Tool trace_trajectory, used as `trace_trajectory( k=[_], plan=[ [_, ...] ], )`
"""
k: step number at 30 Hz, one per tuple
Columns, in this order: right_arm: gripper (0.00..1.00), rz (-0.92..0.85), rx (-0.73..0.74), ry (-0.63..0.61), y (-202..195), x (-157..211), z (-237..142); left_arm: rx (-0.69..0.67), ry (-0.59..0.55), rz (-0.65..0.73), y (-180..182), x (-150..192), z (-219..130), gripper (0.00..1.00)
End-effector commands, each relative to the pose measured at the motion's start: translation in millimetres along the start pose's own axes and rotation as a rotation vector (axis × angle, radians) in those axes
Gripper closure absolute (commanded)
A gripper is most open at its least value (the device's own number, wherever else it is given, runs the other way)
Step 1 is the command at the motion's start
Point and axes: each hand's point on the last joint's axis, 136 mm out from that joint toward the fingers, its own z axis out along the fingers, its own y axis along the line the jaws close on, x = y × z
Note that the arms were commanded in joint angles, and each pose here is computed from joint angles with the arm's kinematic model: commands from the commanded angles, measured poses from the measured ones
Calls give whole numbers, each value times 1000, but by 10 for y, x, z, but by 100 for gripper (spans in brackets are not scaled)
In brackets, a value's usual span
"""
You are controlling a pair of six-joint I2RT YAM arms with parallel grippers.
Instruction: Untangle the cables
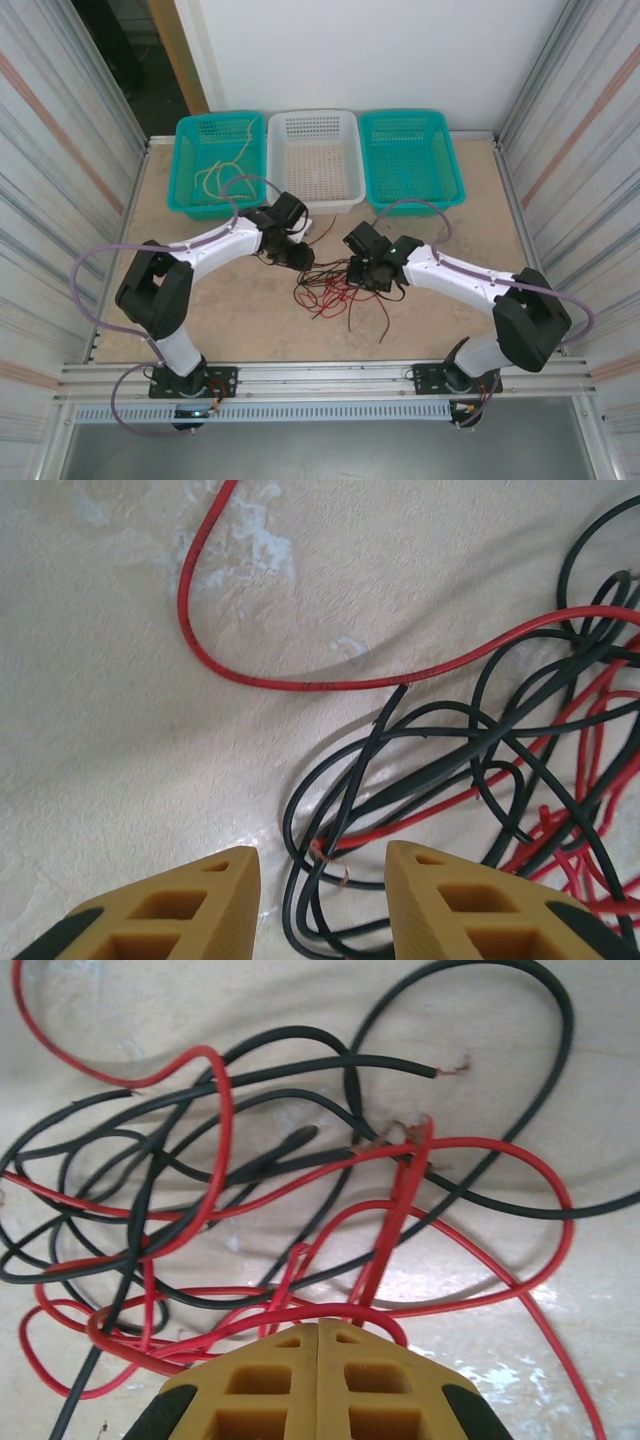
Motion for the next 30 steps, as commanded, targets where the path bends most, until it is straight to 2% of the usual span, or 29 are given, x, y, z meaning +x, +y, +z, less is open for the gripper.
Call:
trace_trajectory(
  k=[1,6,9,15,23,30],
  plan=[
    [89,3,55,-4,-178,55,-51,-109,-49,54,77,-179,28,62],
    [68,12,34,-36,-160,-11,-162,-215,-69,89,228,-371,113,68],
    [62,14,13,-61,-125,-64,-248,-274,-78,136,265,-492,193,68],
    [60,19,-12,-110,-99,-146,-422,-298,-36,165,312,-523,445,72],
    [58,30,-71,-189,-65,-254,-701,-281,6,123,405,-483,624,77],
    [57,38,-96,-233,-72,-322,-863,-283,-1,110,413,-500,573,70]
  ],
)
